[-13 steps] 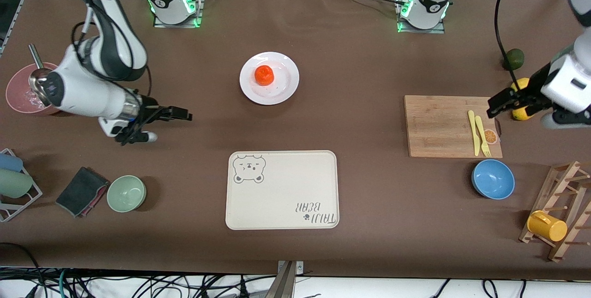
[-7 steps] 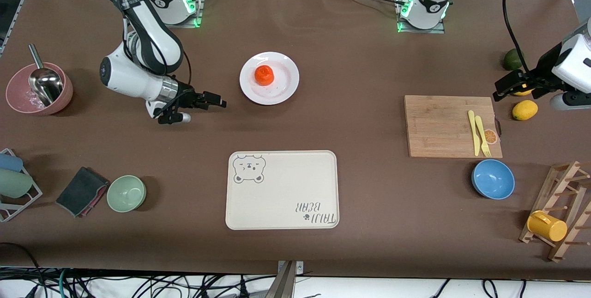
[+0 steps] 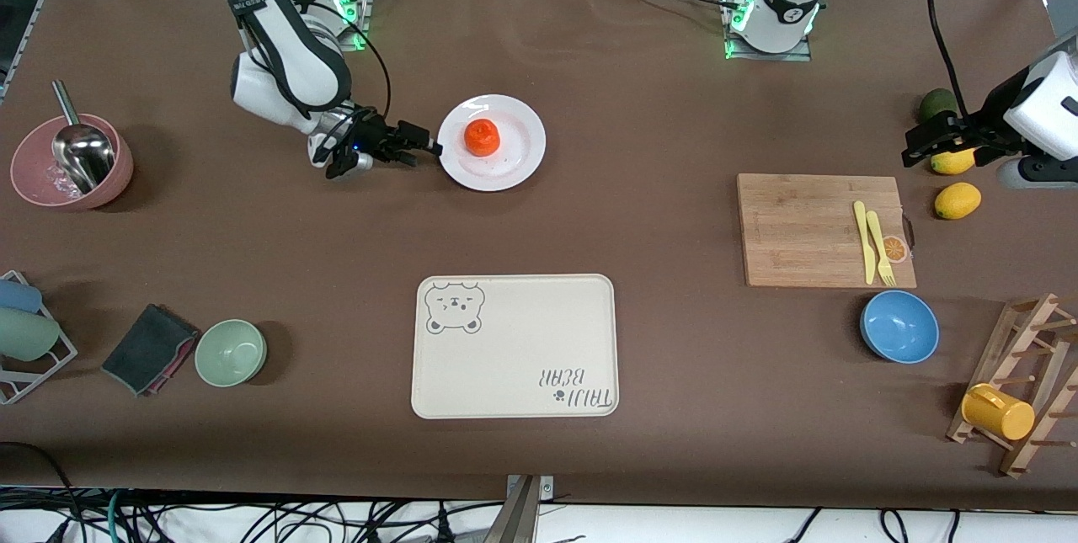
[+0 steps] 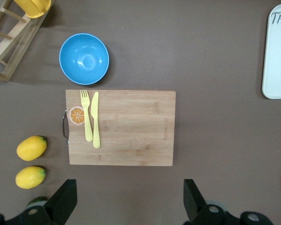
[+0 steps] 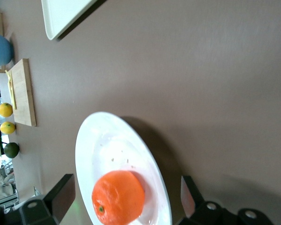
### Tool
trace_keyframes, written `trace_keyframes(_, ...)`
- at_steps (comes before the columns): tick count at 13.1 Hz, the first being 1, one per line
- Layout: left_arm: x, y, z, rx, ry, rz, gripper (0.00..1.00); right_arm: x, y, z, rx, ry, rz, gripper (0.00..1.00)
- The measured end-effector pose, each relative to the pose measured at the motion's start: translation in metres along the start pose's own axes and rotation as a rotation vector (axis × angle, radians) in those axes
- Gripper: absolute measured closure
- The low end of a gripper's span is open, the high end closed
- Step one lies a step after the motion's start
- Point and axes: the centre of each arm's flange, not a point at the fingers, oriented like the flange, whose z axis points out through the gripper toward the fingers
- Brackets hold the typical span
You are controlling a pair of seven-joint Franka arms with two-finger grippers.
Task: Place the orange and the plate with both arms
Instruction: 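Close the right gripper on the rim of the white plate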
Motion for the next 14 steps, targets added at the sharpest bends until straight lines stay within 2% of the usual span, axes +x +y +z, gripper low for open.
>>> trace_keyframes(4, 0.0, -0.001, 0.0, 0.004, -0.001, 0.03, 0.0, -0.022, 0.01, 0.006, -0.019, 0.018, 0.0, 0.04)
trace_keyframes(6, 0.0, 0.002, 0.002, 0.018, -0.01, 0.04, 0.0, -0.027, 0.011, 0.009, -0.006, 0.041, 0.004, 0.1)
trace_keyframes(8, -0.001, 0.006, 0.003, 0.06, -0.022, 0.056, 0.0, -0.037, 0.017, 0.016, 0.013, 0.079, -0.021, 0.35)
trace_keyframes(9, -0.001, 0.009, 0.004, 0.065, -0.024, 0.062, 0.0, -0.041, 0.021, 0.019, 0.015, 0.087, -0.031, 0.36)
trace_keyframes(11, -0.001, 0.011, 0.004, 0.065, -0.025, 0.064, 0.0, -0.045, 0.027, 0.025, 0.014, 0.08, -0.028, 0.49)
trace_keyframes(12, -0.001, 0.01, 0.004, 0.065, -0.025, 0.064, 0.0, -0.047, 0.03, 0.027, 0.014, 0.078, -0.023, 0.49)
trace_keyframes(14, -0.001, 0.01, 0.004, 0.065, -0.025, 0.064, 0.0, -0.057, 0.034, 0.036, 0.023, 0.109, -0.027, 0.49)
